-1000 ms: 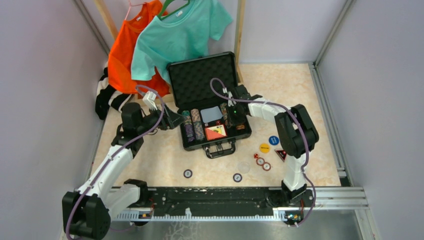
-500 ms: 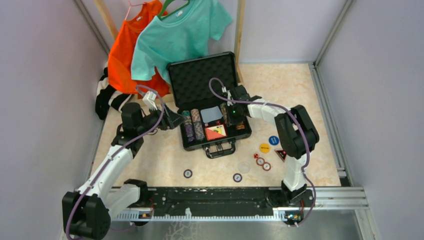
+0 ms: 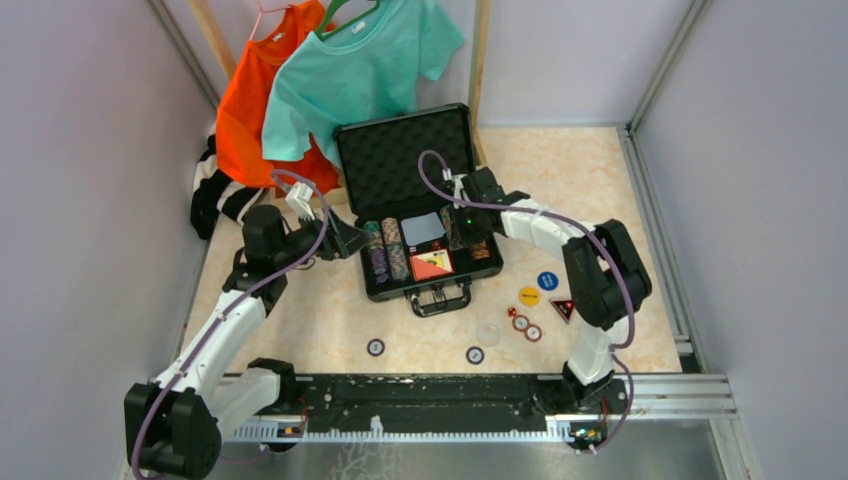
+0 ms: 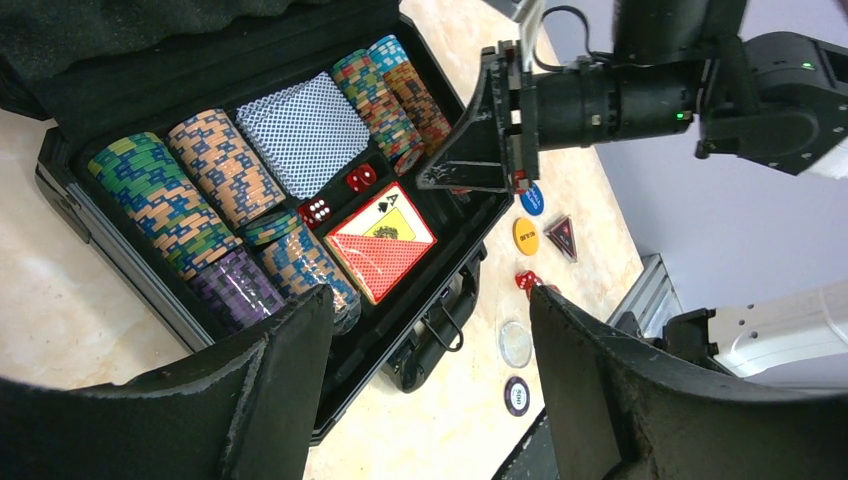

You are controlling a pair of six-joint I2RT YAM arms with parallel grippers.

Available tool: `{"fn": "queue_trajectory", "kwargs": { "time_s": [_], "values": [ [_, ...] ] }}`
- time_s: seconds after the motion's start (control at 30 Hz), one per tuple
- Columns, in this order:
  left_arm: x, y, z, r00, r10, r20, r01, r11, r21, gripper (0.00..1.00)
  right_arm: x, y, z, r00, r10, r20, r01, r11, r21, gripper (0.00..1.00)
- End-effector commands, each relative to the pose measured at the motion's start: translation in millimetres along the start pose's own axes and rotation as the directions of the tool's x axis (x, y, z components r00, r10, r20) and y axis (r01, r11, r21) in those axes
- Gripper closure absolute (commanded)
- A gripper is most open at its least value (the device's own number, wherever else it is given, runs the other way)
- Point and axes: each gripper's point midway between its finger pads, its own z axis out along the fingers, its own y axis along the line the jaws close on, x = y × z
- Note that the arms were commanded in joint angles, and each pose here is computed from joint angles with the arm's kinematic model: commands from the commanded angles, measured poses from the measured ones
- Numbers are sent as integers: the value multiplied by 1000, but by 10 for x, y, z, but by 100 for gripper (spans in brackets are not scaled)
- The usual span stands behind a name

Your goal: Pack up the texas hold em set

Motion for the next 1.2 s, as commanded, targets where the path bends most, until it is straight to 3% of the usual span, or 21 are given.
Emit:
{"fn": "queue_trajectory", "kwargs": {
  "time_s": [0.0, 0.2, 0.33, 0.37, 0.43, 0.53, 0.57, 0.6, 0.63, 0.67, 0.77, 0.87, 1.17],
  "values": [
    [-36, -52, -17, 1000, 15, 17, -16, 999, 32, 22, -297, 309, -360, 990, -53, 129, 63, 995, -76, 100],
    [-47, -71, -30, 1000, 19, 22, -20, 999, 36, 22, -395, 388, -603, 981, -69, 181, 85, 993, -83, 100],
    [-44, -55, -23, 1000, 10, 26, -10, 999, 31, 22, -420, 318, -873, 972, -78, 223, 81, 997, -3, 100],
    [-36, -39, -15, 1000, 2, 23, -2, 1000, 26, 22, -409, 275, -963, 968, -83, 235, 75, 996, 45, 99],
    [-21, 39, 19, 1000, -23, 21, 23, 1000, -4, 20, -403, 8, -1249, 953, -102, 285, 19, 960, 280, 92],
    [0, 203, 80, 997, -79, 15, 80, 994, -78, 10, -339, -168, -1764, 913, -167, 373, -73, 831, 551, 91],
    [6, 239, 101, 996, -89, 9, 90, 992, -94, 9, -307, -167, -1881, 898, -157, 410, -116, 815, 567, 84],
    [1, 262, 119, 996, -95, 5, 95, 990, -106, 8, -258, -149, -1926, 889, -124, 442, -154, 826, 542, 58],
    [3, 273, 140, 995, -97, 0, 96, 988, -118, 8, -163, -170, -1888, 884, -85, 460, -184, 841, 509, 26],
    [-17, 270, 160, 996, -90, 3, 90, 987, -133, 8, -99, -147, -1848, 878, -40, 476, -202, 872, 445, 17],
    [-70, 175, 232, 1000, -27, 14, 29, 983, -181, 7, 125, -110, -1710, 871, 97, 482, -250, 931, 265, 20],
    [-90, 83, 292, 999, 35, 10, -32, 972, -232, 7, 424, -197, -1583, 887, 145, 439, -284, 920, 270, 36],
    [-13, 289, 259, 996, 91, -3, -86, 924, -372, 6, 1045, -241, -1266, 920, 210, 332, -306, 912, 272, 41]
  ]
}}
